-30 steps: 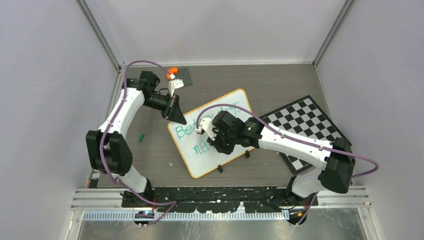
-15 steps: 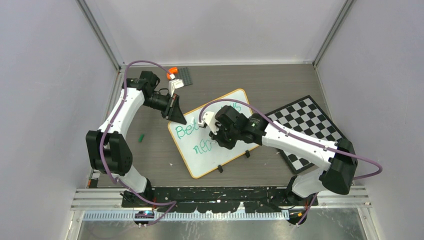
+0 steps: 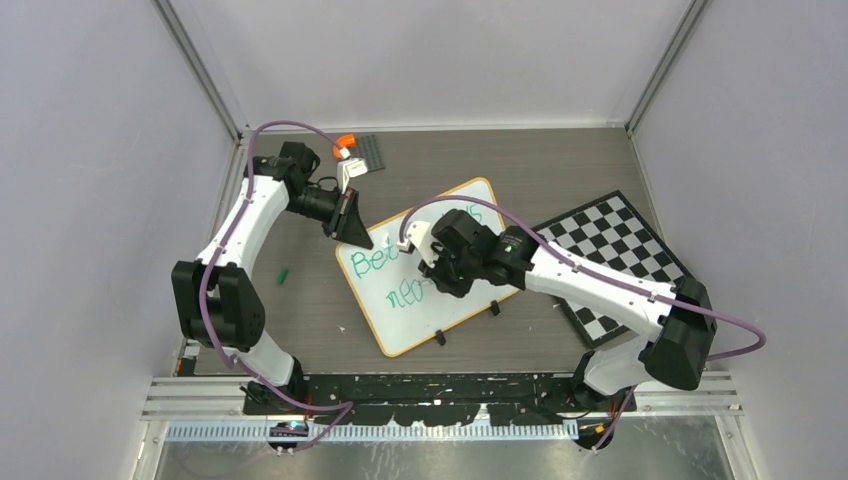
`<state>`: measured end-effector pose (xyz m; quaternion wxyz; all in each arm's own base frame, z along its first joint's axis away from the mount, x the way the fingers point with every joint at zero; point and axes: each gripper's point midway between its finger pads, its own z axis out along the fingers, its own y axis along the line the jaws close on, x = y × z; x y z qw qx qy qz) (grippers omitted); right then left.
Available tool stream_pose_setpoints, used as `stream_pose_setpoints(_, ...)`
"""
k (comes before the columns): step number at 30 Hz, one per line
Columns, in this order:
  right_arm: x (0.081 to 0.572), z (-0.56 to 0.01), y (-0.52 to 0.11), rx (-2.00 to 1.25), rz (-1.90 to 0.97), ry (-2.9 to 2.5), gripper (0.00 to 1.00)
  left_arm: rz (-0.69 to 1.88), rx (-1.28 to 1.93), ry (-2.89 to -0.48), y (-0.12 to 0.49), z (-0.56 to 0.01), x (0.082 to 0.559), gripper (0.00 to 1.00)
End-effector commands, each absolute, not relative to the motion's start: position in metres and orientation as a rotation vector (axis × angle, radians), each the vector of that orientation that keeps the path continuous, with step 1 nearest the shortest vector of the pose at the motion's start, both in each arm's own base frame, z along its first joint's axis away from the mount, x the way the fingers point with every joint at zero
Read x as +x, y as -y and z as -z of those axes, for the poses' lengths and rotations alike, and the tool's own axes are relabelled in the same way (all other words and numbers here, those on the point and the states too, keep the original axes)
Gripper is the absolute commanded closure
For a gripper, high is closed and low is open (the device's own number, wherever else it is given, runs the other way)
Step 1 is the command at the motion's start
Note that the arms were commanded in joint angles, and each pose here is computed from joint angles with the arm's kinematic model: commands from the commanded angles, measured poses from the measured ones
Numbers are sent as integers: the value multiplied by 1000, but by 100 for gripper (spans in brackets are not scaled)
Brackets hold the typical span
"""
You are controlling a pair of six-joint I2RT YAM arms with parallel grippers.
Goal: Write a sentence on the whiteboard
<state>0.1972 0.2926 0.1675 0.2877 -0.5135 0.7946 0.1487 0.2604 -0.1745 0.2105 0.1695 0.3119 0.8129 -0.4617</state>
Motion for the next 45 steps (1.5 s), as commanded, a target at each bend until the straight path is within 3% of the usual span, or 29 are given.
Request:
stream_pose_setpoints(1, 195, -160, -290, -1350, -413, -2129, 100, 1256, 862, -2341, 172, -208, 267, 100)
stream_pose_setpoints(19, 202, -215, -283, -1337, -381, -2018, 100, 1255, 867, -2339, 172, -210, 268, 100)
stream_pose_setpoints(45, 212, -170, -276, -1374, -308, -2096, 100, 1258, 861, -2340, 172, -210, 269, 100)
